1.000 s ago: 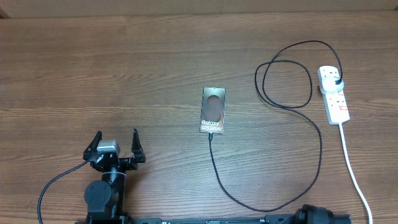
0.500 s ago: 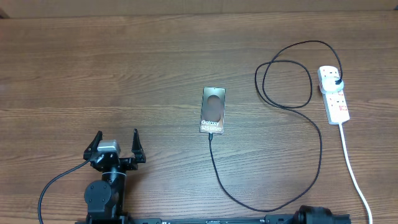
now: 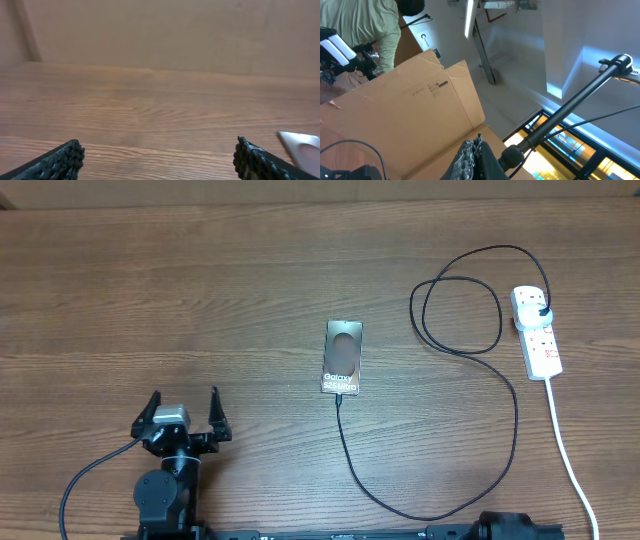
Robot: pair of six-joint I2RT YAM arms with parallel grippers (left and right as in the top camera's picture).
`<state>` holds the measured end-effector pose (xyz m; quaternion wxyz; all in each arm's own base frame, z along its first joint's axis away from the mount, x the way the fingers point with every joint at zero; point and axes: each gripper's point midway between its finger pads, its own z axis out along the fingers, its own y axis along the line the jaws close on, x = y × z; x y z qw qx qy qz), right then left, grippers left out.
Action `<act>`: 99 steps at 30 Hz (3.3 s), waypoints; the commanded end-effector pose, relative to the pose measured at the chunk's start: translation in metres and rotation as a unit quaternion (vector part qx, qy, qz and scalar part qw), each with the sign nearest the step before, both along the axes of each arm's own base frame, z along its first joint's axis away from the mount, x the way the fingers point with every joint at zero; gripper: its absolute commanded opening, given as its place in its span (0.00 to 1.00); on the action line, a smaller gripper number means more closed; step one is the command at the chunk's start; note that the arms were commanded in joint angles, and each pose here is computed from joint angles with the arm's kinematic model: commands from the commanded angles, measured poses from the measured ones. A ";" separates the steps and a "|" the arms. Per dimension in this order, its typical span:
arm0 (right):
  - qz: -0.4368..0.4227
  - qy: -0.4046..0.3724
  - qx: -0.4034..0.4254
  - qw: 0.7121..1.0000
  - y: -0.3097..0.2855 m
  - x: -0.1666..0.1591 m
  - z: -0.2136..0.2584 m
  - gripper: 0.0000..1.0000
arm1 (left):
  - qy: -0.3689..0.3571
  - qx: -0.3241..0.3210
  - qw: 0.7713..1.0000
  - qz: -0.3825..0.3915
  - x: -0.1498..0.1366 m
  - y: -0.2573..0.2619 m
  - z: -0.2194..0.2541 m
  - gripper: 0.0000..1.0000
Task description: Plug charger to phone and switch on socket
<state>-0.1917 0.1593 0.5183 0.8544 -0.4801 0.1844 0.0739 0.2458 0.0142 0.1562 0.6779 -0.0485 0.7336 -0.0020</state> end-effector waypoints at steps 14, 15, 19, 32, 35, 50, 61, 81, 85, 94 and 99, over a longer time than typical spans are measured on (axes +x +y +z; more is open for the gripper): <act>-0.043 0.015 0.153 0.987 -0.047 0.035 0.035 1.00 | -0.002 0.009 1.000 0.006 0.000 0.004 0.000 1.00; -0.049 0.016 0.167 0.985 -0.051 0.039 0.038 1.00 | -0.002 0.009 1.000 0.006 0.000 0.004 0.000 1.00; -0.078 0.034 0.220 0.972 -0.068 0.063 0.045 1.00 | -0.002 0.009 1.000 0.006 0.000 0.004 0.000 0.99; -0.177 0.234 0.269 0.918 -0.098 0.238 -0.030 1.00 | -0.002 0.009 1.000 0.006 0.000 0.004 0.000 1.00; -0.188 0.286 0.262 0.902 -0.098 0.276 -0.063 1.00 | -0.002 0.009 1.000 0.006 0.000 0.004 0.000 1.00; -0.242 0.473 0.397 0.749 -0.143 0.382 -0.193 1.00 | -0.002 0.009 1.000 0.006 0.000 0.004 0.000 1.00; -0.260 0.531 0.390 0.706 -0.143 0.416 -0.272 1.00 | -0.002 0.009 1.000 0.006 0.000 0.004 0.000 1.00; -0.253 0.574 0.414 0.659 -0.145 0.438 -0.348 1.00 | -0.002 0.009 1.000 0.006 0.000 0.004 0.000 0.99; -0.253 0.575 0.414 0.659 -0.145 0.438 -0.348 1.00 | -0.002 0.009 1.000 0.006 0.000 0.004 0.000 1.00; -0.253 0.575 0.414 0.659 -0.145 0.438 -0.348 1.00 | -0.002 0.009 1.000 0.006 0.000 0.004 0.000 0.99; -0.253 0.575 0.414 0.659 -0.145 0.438 -0.348 1.00 | -0.002 0.009 1.000 0.006 0.000 0.004 0.000 1.00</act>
